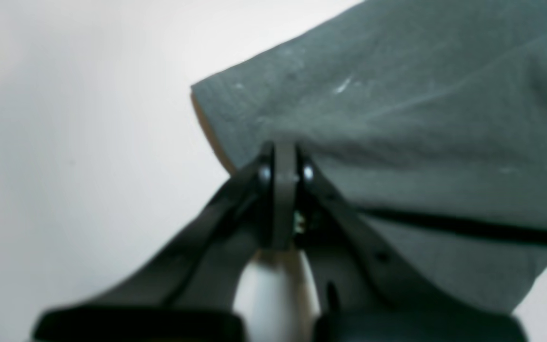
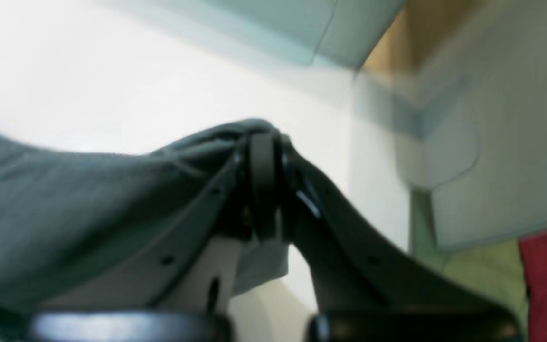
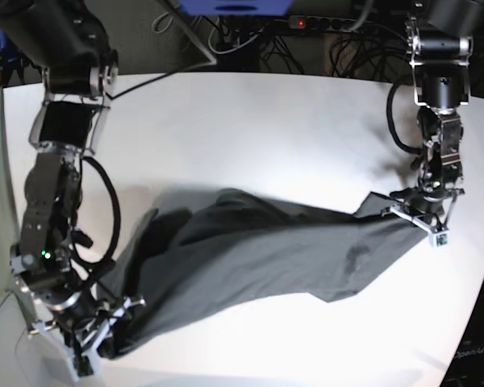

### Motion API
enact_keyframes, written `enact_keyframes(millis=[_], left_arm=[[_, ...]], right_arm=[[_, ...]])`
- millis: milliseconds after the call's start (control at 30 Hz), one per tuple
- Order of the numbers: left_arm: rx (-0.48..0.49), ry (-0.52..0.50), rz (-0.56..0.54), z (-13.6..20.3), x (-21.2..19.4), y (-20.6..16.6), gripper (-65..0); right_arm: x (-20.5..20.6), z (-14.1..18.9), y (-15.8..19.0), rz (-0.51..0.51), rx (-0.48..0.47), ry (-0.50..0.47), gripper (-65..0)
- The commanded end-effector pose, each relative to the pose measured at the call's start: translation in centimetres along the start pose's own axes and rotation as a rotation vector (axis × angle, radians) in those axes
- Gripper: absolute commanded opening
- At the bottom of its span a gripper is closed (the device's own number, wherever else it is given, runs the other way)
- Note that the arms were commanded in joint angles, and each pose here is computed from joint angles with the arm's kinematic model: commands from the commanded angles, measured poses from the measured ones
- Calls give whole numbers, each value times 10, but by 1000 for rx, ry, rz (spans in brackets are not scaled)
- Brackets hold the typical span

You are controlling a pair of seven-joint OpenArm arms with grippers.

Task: Layout the t-shirt on the table in an organized manner, then fold the t-shirt properly
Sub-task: 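Lift the shirt with both grippers and stretch it between them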

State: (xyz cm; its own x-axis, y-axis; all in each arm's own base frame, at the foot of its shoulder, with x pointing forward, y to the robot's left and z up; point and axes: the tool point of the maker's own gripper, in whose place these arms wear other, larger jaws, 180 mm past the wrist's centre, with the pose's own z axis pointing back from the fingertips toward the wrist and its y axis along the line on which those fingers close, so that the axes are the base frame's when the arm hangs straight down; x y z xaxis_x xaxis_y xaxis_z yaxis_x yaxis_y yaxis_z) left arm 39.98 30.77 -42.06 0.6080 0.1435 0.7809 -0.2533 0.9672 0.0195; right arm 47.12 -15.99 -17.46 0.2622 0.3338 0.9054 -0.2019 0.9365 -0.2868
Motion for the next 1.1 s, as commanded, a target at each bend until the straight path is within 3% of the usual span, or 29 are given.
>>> enact_keyframes(millis=[0,233,467,600,733,867,1067], left_arm=[[8,-56,-5,1,24,5,-648],[8,-53,-6,1,23,5,-648],[11,-41,-9,2,16,7,-648],[11,-35,-11,2,13,8,-648],[11,-35,-11,2,13,8,-648],[11,-31,-11,3,9,8,-648],[12,-31,-13,3,9,8,-648]], right_arm=[[29,0,-10,5,-20,-77,-650],[-1,-52,5,-29,76,74,-631],[3,-83,3,-83,110,67,-440],[9,-71,-1,-64,88,30,-363],[-17,-39,-7,3,42,25,-358],[-73,-2,-3,32,22,107,-358],[-143,26,15,-51,28,222,-358]])
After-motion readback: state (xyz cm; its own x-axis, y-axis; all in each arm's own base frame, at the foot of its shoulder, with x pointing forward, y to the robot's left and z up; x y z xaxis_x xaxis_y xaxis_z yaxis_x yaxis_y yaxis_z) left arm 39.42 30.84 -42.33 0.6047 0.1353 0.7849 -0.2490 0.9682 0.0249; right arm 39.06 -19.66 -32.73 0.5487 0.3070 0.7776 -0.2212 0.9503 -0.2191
